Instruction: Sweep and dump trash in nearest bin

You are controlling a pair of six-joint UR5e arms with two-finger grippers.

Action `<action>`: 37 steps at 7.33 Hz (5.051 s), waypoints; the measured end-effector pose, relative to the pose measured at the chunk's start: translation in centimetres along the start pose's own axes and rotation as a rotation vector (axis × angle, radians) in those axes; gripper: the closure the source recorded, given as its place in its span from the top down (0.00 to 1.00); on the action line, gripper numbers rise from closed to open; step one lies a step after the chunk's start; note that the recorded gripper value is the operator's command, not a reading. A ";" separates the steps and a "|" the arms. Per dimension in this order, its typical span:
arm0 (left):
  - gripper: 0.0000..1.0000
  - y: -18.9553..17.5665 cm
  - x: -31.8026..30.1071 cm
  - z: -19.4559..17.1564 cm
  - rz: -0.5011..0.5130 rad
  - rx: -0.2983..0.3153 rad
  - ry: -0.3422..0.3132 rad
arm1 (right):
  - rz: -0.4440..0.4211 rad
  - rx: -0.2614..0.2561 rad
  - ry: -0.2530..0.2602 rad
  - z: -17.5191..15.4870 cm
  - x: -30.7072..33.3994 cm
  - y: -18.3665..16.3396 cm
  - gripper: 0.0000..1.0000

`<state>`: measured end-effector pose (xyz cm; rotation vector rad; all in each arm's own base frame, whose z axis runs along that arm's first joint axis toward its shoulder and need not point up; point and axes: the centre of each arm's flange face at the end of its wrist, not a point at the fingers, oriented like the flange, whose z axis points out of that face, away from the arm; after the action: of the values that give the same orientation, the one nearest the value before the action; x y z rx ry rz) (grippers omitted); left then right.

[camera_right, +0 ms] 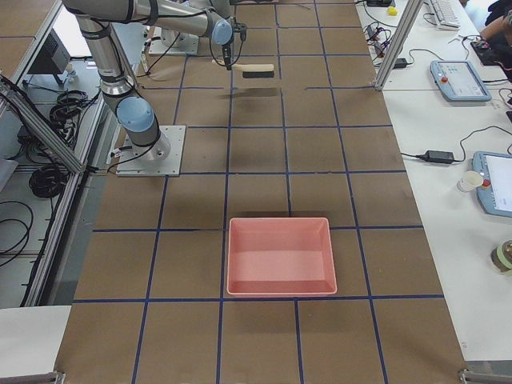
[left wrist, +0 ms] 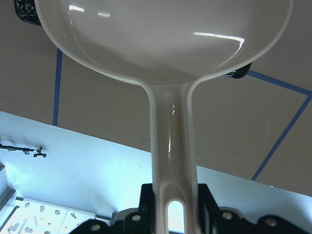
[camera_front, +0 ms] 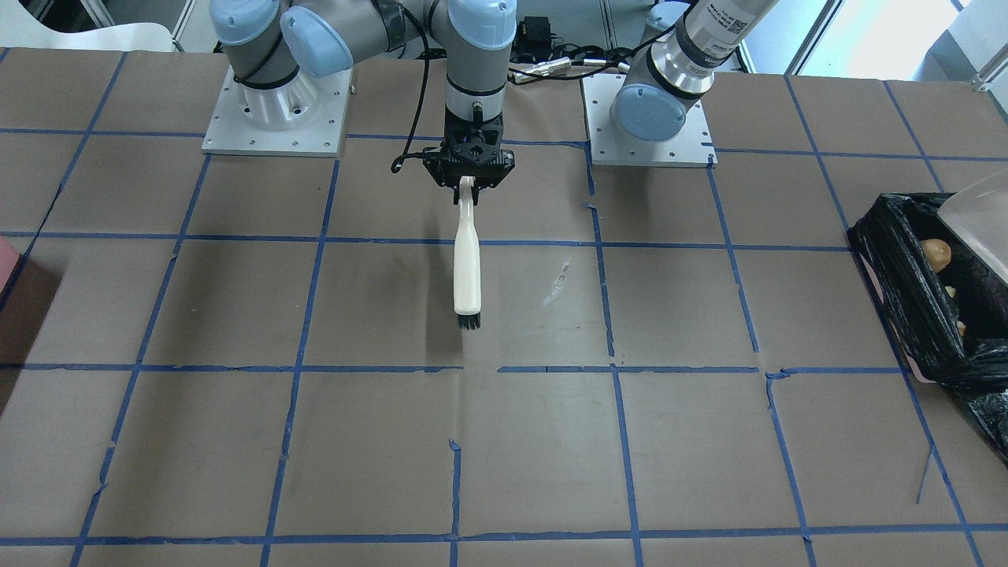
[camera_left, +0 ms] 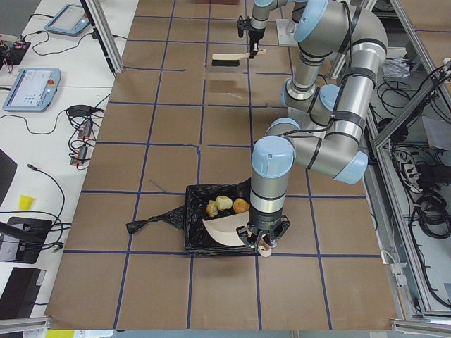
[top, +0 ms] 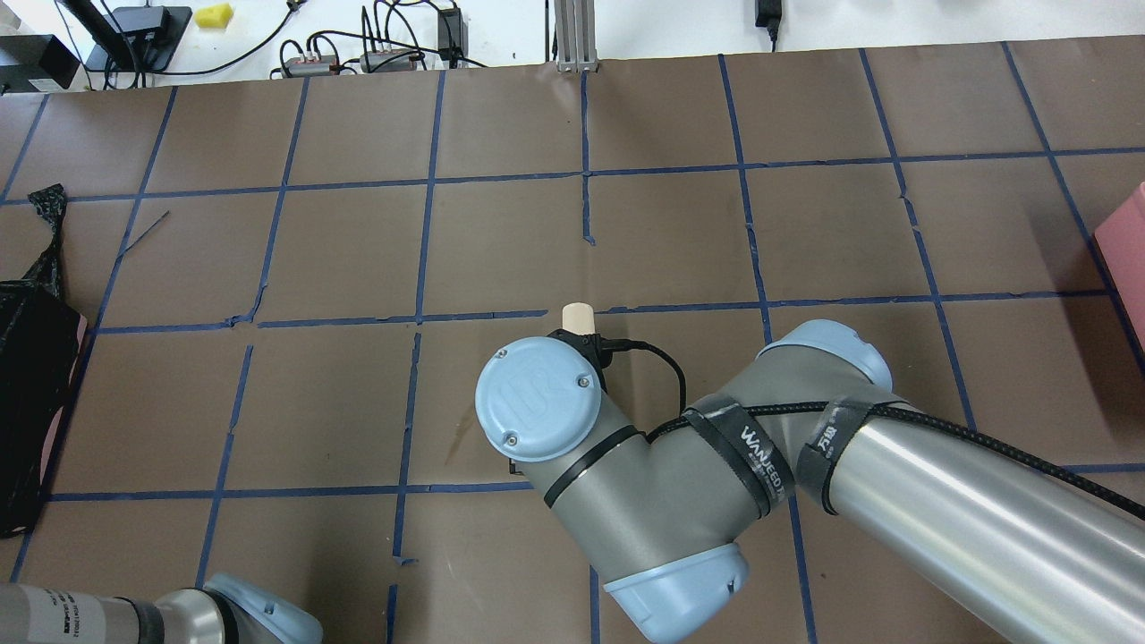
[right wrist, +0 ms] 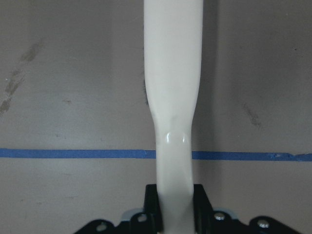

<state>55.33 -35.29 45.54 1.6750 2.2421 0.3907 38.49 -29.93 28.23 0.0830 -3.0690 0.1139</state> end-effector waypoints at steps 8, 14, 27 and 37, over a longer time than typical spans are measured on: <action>0.03 -1.0 2.6 -9.3 -0.047 0.229 -0.116 | -0.008 0.001 0.001 0.0 0.0 0.0 0.15; 0.05 -17.2 -5.4 -12.8 -0.072 0.439 -0.113 | -0.009 0.001 0.003 0.0 0.1 -0.1 0.15; 0.07 -60.6 -8.5 -18.6 -0.505 0.478 0.107 | -0.149 -0.014 0.082 -2.0 16.7 -7.9 0.14; 0.08 -88.8 4.7 -20.0 -1.046 0.494 0.288 | -0.144 -0.058 0.038 -3.2 30.9 -10.8 0.15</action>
<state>-31.70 -55.98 28.07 0.3766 3.2024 -0.2183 8.50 -42.04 34.40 0.2939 -3.0134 0.0188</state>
